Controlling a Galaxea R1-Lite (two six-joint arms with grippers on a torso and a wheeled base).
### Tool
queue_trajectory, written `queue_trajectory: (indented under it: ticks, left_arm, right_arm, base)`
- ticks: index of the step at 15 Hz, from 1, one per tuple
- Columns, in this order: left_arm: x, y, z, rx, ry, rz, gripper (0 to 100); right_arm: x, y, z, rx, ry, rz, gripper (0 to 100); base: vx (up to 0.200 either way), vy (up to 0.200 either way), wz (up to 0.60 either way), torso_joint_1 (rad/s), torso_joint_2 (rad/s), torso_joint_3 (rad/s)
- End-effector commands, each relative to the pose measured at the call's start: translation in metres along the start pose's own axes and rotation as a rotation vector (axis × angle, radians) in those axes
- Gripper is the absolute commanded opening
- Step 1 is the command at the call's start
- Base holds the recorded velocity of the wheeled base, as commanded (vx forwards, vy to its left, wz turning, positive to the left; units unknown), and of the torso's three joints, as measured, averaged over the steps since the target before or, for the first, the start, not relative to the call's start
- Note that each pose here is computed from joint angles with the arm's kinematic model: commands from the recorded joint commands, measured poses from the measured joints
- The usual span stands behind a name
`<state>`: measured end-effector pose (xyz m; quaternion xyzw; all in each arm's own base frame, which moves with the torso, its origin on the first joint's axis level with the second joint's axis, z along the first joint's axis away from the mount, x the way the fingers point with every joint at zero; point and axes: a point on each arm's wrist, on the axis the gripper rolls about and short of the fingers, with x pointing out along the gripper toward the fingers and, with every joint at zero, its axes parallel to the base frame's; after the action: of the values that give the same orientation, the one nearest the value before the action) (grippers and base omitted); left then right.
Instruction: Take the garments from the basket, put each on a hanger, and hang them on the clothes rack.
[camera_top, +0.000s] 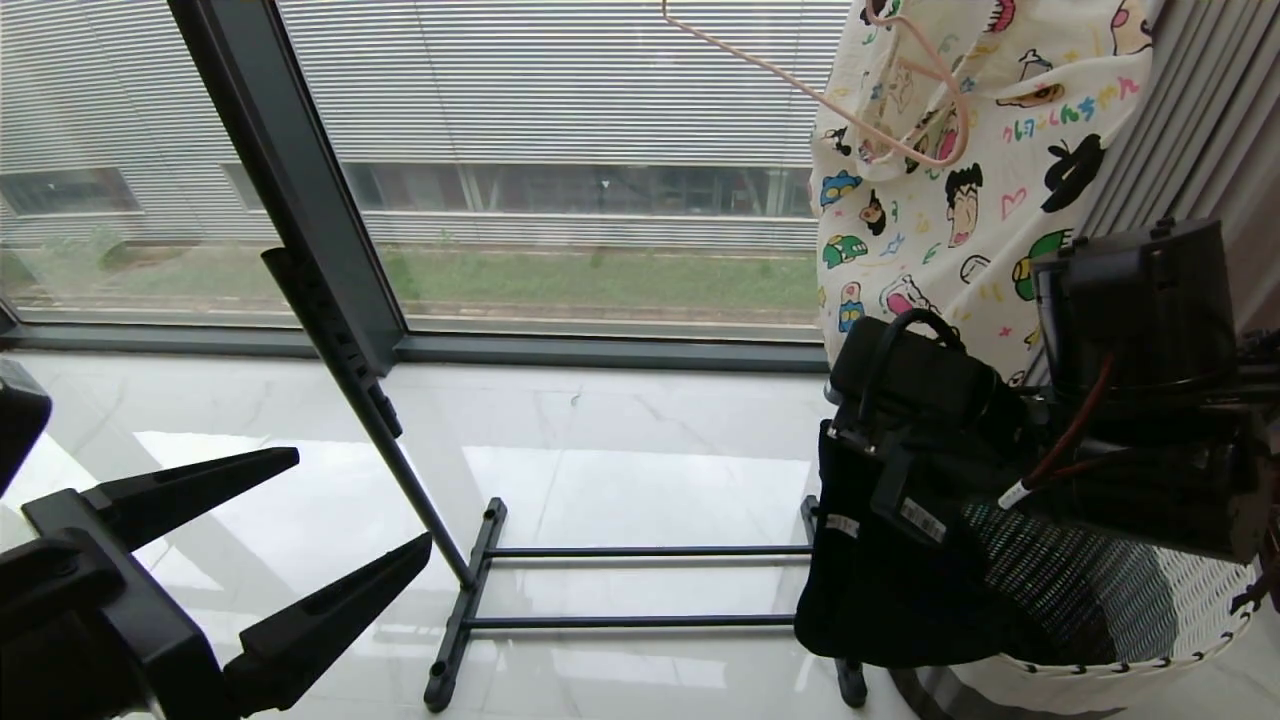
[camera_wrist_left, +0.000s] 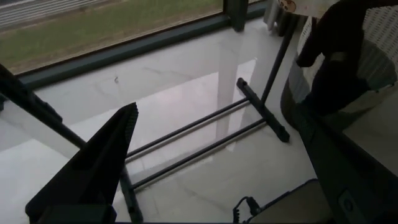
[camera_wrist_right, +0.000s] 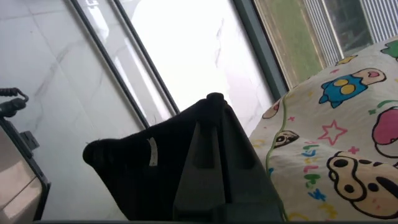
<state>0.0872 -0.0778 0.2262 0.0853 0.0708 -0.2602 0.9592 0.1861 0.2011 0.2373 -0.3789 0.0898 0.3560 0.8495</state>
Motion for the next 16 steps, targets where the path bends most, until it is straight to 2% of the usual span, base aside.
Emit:
queue_trajectory:
  ticks: [1,4,5,6,7,9,11,12,14,16]
  left_arm:
    - [0.031,-0.028,0.009,-0.066,0.074,-0.126,100]
    - [0.043,-0.053,0.000,-0.064,0.138,-0.221,100]
    - [0.061,-0.067,-0.002,-0.123,0.150,-0.237,100]
    - [0.074,-0.082,-0.001,-0.160,0.112,-0.269,100]
    - [0.080,-0.097,-0.003,-0.162,0.093,-0.310,100]
    - [0.081,-0.124,-0.014,-0.109,0.142,-0.394,100]
    - [0.101,-0.139,-0.026,-0.076,0.201,-0.358,100]
    - [0.118,-0.144,-0.029,-0.071,0.214,-0.291,100]
    - [0.142,-0.153,-0.025,-0.075,0.208,-0.236,100]
    - [0.162,-0.150,-0.032,-0.074,0.234,-0.181,100]
  right_arm:
    - [-0.017,-0.006,0.019,-0.008,-0.049,0.002,0]
    - [-0.040,-0.006,0.034,-0.029,-0.075,0.040,0]
    - [-0.052,-0.003,0.041,-0.046,-0.093,0.068,0]
    - [-0.058,-0.002,0.042,-0.052,-0.102,0.079,0]
    - [-0.061,-0.001,0.043,-0.054,-0.112,0.082,0]
    - [-0.063,0.000,0.047,-0.057,-0.130,0.085,0]
    - [-0.067,0.004,0.053,-0.065,-0.155,0.099,0]
    - [-0.072,0.006,0.055,-0.070,-0.171,0.109,0]
    - [-0.078,0.010,0.056,-0.081,-0.187,0.129,0]
    - [-0.084,0.008,0.055,-0.079,-0.195,0.125,0]
  base:
    - [0.000,0.000,0.00,0.000,0.00,0.000]
    - [0.000,0.000,0.00,0.000,0.00,0.000]
    - [0.000,0.000,0.00,0.000,0.00,0.000]
    - [0.000,0.000,0.00,0.000,0.00,0.000]
    - [0.000,0.000,0.00,0.000,0.00,0.000]
    - [0.000,0.000,0.00,0.000,0.00,0.000]
    - [0.000,0.000,0.00,0.000,0.00,0.000]
    - [0.000,0.000,0.00,0.000,0.00,0.000]
    - [0.000,0.000,0.00,0.000,0.00,0.000]
    - [0.000,0.000,0.00,0.000,0.00,0.000]
